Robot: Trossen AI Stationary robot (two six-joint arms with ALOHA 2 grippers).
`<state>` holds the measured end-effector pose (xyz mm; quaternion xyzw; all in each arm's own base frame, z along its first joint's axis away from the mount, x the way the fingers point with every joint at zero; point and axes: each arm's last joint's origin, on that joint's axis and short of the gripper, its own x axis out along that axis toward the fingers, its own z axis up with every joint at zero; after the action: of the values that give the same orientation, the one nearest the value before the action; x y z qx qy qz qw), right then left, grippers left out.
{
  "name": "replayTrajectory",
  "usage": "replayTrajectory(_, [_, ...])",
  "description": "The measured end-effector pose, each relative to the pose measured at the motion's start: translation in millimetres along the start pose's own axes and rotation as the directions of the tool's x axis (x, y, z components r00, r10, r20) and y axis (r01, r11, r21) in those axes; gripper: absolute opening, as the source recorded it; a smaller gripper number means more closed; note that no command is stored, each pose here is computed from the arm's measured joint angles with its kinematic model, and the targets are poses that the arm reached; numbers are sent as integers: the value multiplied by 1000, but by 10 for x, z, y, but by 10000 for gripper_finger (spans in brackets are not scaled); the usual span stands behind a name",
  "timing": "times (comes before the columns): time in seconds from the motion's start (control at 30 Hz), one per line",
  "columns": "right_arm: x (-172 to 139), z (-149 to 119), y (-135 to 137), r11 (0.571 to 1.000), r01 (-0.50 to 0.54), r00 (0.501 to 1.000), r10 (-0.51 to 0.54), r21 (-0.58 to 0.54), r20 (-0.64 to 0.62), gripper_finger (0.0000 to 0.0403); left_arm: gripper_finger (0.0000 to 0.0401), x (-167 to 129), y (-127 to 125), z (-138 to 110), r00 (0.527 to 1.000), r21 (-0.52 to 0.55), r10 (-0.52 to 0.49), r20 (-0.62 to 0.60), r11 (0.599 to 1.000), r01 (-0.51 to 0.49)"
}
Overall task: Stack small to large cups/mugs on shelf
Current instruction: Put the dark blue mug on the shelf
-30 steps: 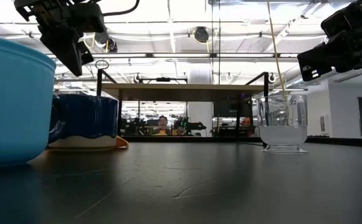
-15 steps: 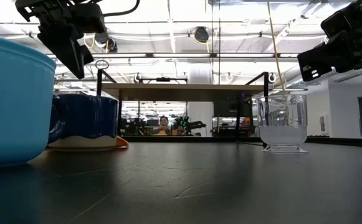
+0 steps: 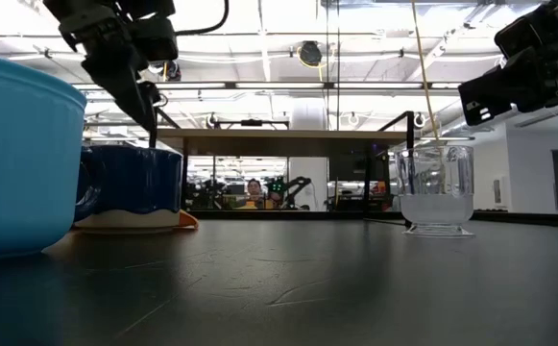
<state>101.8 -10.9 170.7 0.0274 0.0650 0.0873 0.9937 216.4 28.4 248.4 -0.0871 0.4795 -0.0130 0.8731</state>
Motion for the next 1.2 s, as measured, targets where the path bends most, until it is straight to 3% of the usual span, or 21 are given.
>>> replayTrajectory(0.27, [4, -5, -2, 1000, 0, 1000, 0, 3, -6, 0, 250, -116, 118, 140, 1000, 1, 10, 13, 1000, -10])
replayTrajectory(0.6, [17, -48, -7, 1000, 0, 1000, 0, 13, -16, 0, 250, -112, 178, 434, 983, 27, -27, -184, 999, 32])
replayTrajectory(0.77, [35, -132, -16, 1000, 1, 1000, -1, 11, -22, 0, 250, -53, 186, 457, 969, 46, -51, -241, 997, 64])
replayTrajectory(1.2, [35, -15, -15, 1000, -5, 994, 4, 8, 107, 0, 250, 3, 187, 439, 956, 80, -87, -280, 990, 113])
